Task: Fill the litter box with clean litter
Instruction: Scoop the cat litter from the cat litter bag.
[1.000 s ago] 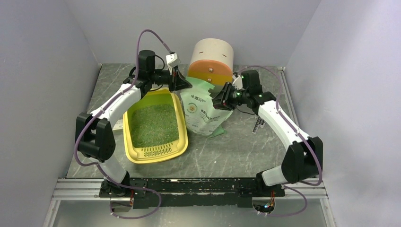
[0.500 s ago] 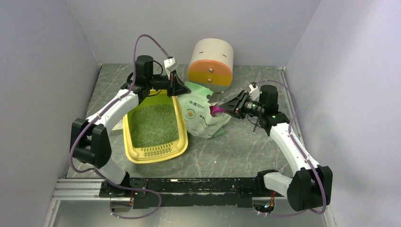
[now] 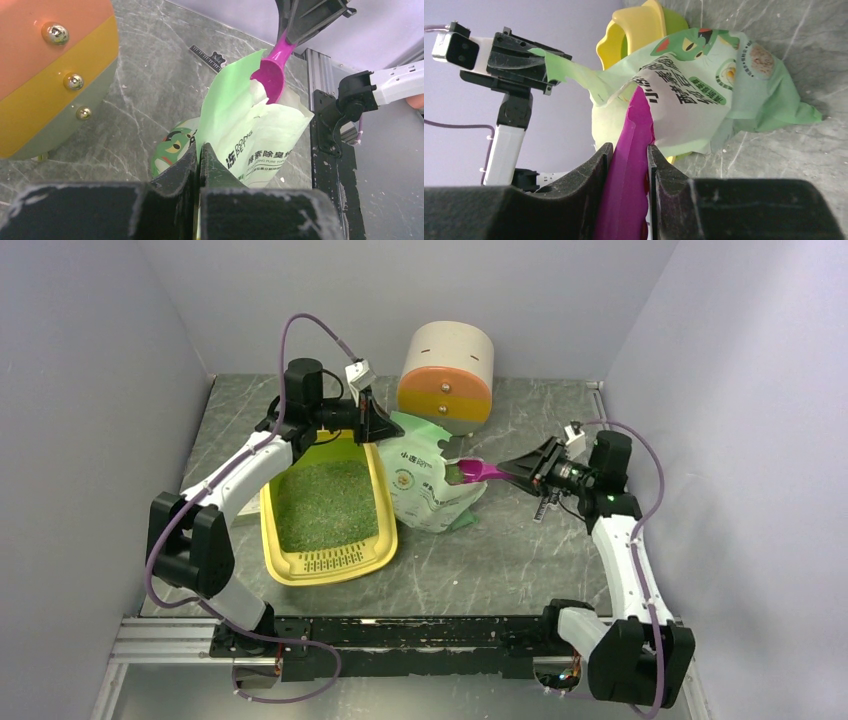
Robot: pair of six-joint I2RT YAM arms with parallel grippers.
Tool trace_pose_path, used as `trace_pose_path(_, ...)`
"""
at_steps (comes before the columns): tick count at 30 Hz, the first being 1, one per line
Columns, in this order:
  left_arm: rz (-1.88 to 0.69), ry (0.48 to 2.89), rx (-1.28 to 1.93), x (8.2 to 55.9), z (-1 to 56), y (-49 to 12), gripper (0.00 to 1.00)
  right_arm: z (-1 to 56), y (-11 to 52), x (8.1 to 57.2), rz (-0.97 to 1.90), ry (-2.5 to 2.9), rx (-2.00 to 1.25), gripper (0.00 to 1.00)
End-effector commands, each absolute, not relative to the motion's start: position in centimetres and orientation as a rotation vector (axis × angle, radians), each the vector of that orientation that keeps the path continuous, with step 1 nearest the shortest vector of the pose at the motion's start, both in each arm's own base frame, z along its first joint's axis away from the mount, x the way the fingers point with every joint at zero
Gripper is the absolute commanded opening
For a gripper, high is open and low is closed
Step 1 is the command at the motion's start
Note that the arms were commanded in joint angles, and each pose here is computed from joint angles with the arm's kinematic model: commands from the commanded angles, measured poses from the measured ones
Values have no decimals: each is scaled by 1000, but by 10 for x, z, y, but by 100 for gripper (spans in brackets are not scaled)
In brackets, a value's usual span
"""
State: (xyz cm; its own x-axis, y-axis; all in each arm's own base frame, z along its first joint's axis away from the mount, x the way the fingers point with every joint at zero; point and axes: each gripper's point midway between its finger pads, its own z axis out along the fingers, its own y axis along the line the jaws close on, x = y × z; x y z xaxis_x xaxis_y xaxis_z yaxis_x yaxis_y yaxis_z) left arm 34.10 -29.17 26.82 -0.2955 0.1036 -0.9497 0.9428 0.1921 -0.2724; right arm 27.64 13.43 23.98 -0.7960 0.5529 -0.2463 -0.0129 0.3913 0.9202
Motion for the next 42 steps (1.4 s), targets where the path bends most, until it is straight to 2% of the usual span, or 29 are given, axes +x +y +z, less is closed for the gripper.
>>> trace_pose_path(1, -1229, 1564, 1007, 336, 276, -296, 5, 243, 124, 251, 1522, 2099, 383, 0)
trace_pose_path(22, -1213, 1612, 1072, 324, 260, -299, 5, 258, 105, 228, 1647, 1894, 332, 0)
trace_pose_path(26, -1218, 1610, 1057, 321, 259, -298, 5, 256, 101, 226, 1637, 1863, 369, 0)
trace_pose_path(30, -1220, 1605, 1064, 323, 262, -299, 5, 233, 100, 227, 1677, 1836, 618, 0)
trace_pose_path(34, -1244, 1581, 1034, 324, 270, -302, 5, 227, 103, 224, 1701, 1784, 724, 0)
trace_pose_path(42, -1239, 1581, 1038, 323, 272, -303, 5, 224, 116, 221, 1811, 1746, 746, 0)
